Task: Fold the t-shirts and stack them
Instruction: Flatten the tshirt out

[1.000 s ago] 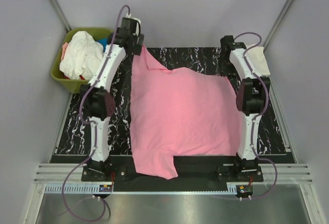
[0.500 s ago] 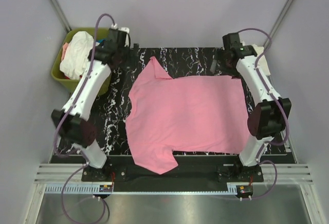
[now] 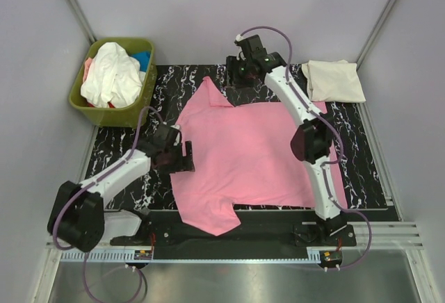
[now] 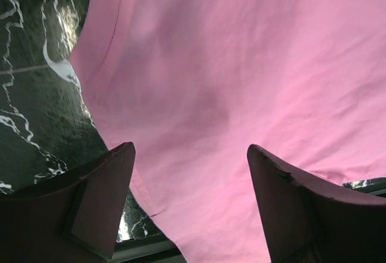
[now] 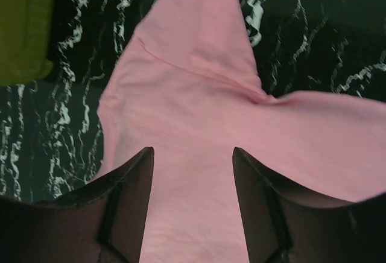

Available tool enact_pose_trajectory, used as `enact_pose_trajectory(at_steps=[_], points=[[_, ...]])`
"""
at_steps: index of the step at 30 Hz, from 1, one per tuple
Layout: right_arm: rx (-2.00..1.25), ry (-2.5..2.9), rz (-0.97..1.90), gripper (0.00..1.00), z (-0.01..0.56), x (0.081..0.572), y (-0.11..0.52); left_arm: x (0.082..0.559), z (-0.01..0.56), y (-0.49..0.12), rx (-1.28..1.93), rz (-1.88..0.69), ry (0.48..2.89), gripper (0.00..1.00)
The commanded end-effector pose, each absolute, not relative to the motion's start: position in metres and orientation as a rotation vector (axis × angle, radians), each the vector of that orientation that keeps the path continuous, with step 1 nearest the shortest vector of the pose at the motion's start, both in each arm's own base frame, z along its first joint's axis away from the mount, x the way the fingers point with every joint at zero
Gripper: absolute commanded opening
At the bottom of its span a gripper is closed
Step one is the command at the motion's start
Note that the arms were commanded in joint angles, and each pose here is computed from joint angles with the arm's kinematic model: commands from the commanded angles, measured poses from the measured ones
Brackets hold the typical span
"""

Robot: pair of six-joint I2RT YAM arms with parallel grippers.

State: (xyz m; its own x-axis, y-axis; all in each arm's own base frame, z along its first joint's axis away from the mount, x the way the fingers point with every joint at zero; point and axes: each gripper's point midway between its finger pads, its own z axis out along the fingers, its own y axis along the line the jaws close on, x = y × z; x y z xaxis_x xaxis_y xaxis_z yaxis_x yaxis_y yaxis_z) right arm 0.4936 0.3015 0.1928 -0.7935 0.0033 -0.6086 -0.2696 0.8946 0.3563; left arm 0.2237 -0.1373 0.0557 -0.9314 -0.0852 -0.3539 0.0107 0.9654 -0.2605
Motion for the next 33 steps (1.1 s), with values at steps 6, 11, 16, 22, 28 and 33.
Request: enact_pose_trajectory(at_steps=[6, 11, 16, 22, 28, 33], points=[[-0.261, 2.294, 0.807, 0.7, 0.177, 0.529, 0.373, 0.221, 0.059, -0.154, -0.164, -0.567, 2.587, 0.78], [-0.255, 2.289, 0.802, 0.7, 0.136, 0.542, 0.392, 0.203, 0.033, -0.149, -0.216, -0.569, 2.623, 0.74], [-0.29, 2.226, 0.711, 0.71, 0.122, 0.555, 0.402, 0.191, 0.006, -0.144, -0.25, -0.552, 2.664, 0.71], [-0.293, 2.171, 0.756, 0.71, 0.115, 0.561, 0.422, 0.185, -0.012, -0.144, -0.289, -0.533, 2.723, 0.68], [-0.278, 2.225, 0.708, 0.68, 0.079, 0.56, 0.421, 0.186, -0.013, -0.143, -0.302, -0.513, 2.719, 0.64], [-0.316, 2.248, 0.75, 0.64, 0.064, 0.553, 0.427, 0.177, -0.012, -0.132, -0.388, -0.481, 2.698, 0.6]])
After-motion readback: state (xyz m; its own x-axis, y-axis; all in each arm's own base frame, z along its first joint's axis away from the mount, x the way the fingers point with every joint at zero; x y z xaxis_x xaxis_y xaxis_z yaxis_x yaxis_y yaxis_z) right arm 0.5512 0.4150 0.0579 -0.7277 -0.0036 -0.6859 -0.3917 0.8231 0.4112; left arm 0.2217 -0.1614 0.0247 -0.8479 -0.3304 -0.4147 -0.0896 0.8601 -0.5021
